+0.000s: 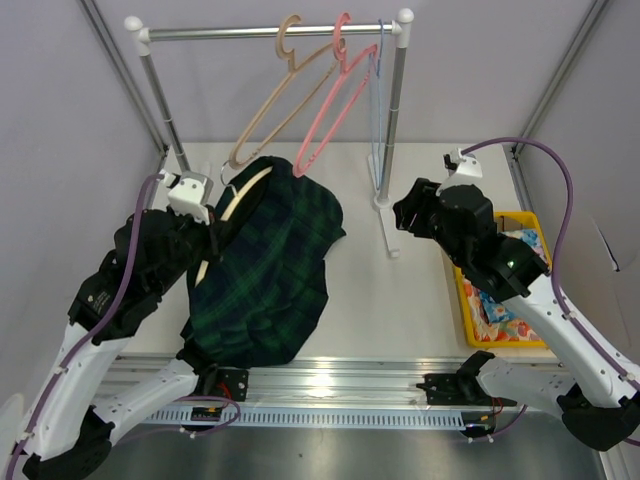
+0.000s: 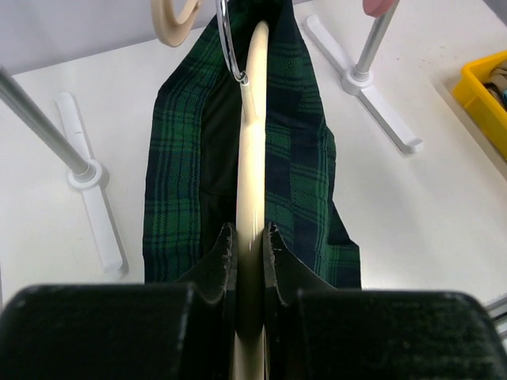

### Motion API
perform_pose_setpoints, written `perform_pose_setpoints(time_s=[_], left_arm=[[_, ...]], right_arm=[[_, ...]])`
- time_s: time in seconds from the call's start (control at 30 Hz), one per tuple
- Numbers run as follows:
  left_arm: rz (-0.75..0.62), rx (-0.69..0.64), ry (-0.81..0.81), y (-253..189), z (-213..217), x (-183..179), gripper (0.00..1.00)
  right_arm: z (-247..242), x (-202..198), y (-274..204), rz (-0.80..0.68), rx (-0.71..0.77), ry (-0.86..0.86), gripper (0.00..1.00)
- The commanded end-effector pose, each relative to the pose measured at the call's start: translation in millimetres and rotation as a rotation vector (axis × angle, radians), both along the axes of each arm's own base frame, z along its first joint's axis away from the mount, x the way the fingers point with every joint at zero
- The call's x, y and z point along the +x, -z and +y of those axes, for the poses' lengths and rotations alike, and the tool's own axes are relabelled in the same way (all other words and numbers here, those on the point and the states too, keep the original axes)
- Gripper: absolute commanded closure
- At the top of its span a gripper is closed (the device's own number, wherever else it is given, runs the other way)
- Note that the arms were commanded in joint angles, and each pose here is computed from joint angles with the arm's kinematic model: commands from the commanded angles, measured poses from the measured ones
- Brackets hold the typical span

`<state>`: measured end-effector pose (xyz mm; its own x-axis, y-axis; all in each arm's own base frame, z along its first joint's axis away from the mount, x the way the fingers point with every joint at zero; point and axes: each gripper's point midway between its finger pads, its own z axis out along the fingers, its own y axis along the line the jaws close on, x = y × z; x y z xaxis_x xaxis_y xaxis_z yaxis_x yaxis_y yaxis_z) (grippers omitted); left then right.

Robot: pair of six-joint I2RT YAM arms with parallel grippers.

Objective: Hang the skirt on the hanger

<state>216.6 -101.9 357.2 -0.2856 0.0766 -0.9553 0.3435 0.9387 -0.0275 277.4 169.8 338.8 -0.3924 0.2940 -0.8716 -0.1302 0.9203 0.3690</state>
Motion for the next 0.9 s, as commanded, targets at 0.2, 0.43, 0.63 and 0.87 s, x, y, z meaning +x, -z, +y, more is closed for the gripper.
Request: perform_pose_setpoints(time_s=[0.2, 0.43, 0.63, 0.87], left_arm=[[-0.154, -0.100, -0.150, -52.0, 27.2, 2.4, 1.00], [-0.141, -0.090, -0.222, -48.0, 37.2, 8.2, 1.00], [-0.143, -0.108, -0.315, -53.4, 49.3, 16.7, 1.00], [-0.139, -0.119, -0.338, -57.1, 48.4, 32.3, 1.00]], right_arm=[[8.1, 6.3, -10.9, -0.037, 0.019, -0.027, 0.43], [12.2, 8.1, -7.6, -0.028, 0.016, -0.040, 0.43], [14.5, 10.6, -6.7, -0.026, 0.015, -0.045, 0.43], [16.2, 12.5, -4.5, -0.025, 0.002, -0.053, 0.43]])
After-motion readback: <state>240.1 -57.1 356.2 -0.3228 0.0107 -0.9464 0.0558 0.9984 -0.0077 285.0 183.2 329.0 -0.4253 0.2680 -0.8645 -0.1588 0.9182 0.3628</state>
